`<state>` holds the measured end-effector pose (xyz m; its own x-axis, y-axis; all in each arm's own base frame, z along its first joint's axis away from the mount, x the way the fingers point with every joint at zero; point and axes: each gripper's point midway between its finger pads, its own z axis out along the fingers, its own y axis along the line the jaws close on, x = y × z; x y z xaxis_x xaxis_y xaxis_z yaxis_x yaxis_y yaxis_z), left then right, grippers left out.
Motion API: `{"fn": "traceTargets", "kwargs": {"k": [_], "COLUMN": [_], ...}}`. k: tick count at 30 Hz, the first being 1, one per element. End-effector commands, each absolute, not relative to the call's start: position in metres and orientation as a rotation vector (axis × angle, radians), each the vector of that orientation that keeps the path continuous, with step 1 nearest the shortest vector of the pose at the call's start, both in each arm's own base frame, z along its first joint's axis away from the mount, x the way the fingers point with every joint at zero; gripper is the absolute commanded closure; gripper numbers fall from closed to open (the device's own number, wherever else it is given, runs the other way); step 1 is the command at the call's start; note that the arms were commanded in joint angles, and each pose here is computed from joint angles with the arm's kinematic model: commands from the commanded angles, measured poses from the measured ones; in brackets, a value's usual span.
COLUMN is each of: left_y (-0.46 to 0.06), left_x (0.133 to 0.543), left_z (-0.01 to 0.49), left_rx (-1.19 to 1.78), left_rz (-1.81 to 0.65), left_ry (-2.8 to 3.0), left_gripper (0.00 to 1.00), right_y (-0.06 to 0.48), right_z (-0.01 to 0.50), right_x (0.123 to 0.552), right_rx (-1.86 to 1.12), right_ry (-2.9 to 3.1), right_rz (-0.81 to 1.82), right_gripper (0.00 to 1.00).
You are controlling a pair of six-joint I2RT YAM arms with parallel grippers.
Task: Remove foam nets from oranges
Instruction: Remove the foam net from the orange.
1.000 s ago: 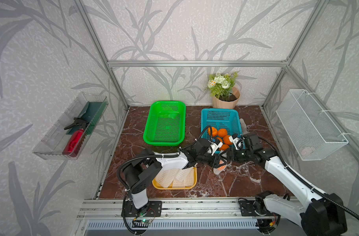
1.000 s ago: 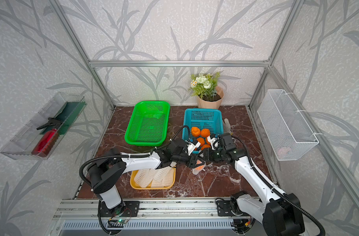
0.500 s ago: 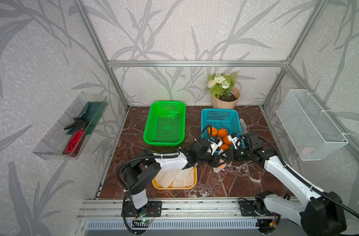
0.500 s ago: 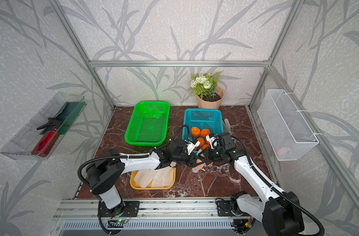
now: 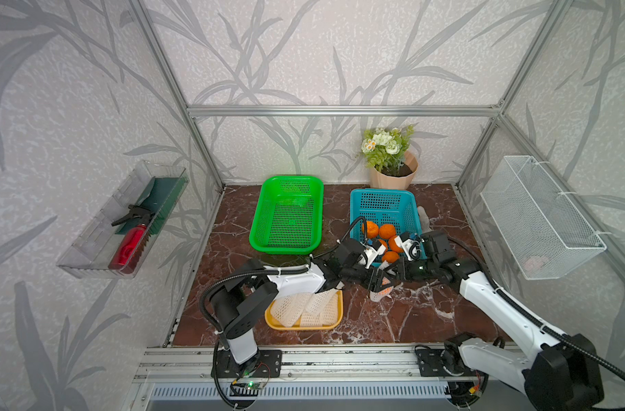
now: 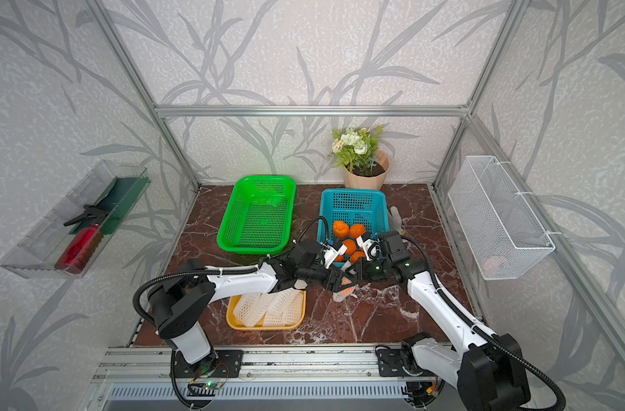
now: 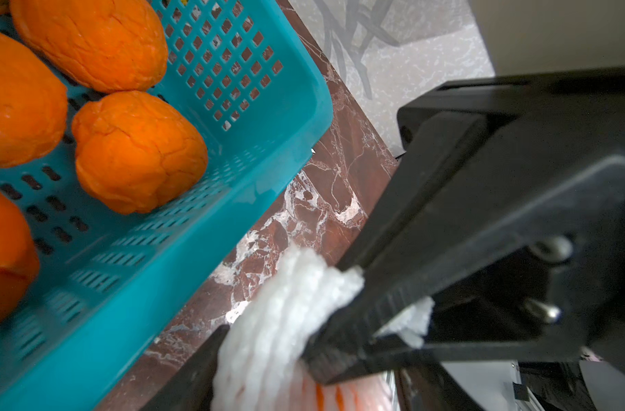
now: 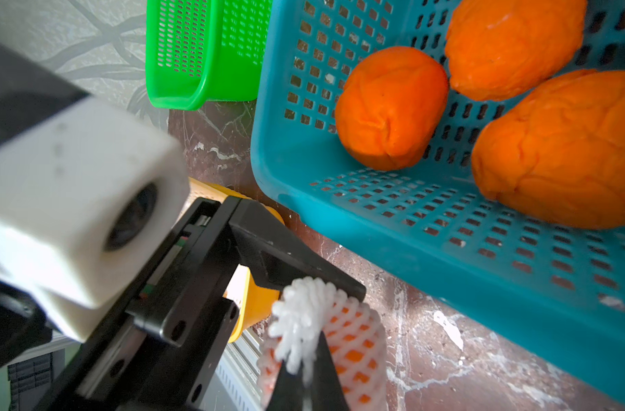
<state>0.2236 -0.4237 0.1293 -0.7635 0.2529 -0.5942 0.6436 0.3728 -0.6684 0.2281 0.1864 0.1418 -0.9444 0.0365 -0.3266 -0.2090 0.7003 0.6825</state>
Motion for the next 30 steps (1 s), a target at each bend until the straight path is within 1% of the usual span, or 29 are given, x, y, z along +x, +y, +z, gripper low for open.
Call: {"fn": "traceTargets", "kwargs": {"k": [1, 6, 10, 15, 21, 23, 27, 29, 30], "left_y": [-0.434, -0.426, -0.424, -0.425, -0.428, -0.43, -0.428, -0.428, -0.428], "left_x": [0.232, 0.232, 0.23, 0.232, 0.237, 0.236, 0.238, 0.238, 0.238], "left_z": [0.188, 0.178, 0.172, 0.164, 0.171, 0.172, 0.176, 0.179, 0.18], "left_rx": [0.755, 0.799, 0.868, 0.891, 0.877, 0.877, 0.863, 0.852, 0.847], "left_rz": [-1.485, -1.391, -1.331, -1.296, -1.302, -1.306, -1.291, -1.294, -1.296], "left_ry": [2.089, 2.119, 2.141, 2.165, 2.136, 2.134, 2.113, 2.099, 2.093], "left_gripper": [0.31, 0.31, 0.34, 0.41, 0.48, 0.51, 0.61, 0.64, 0.65], "right_y": [0.184, 0.186, 0.187, 0.188, 0.192, 0.192, 0.195, 0.197, 0.198], "right_z": [0.135, 0.139, 0.141, 0.143, 0.142, 0.142, 0.144, 0.145, 0.146], "right_x": [0.209, 0.21, 0.208, 0.204, 0.198, 0.198, 0.2, 0.203, 0.205], "right_rx": [-0.184, -0.215, -0.267, -0.319, -0.394, -0.403, -0.385, -0.355, -0.343], "right_ry": [2.659, 2.631, 2.614, 2.602, 2.6, 2.596, 2.581, 2.577, 2.574], "right_rz": [1.078, 1.09, 1.081, 1.07, 1.05, 1.045, 1.068, 1.091, 1.098], "right_gripper": [1.0, 1.0, 1.0, 1.0, 1.0, 1.0, 0.85, 0.75, 0.73]}}
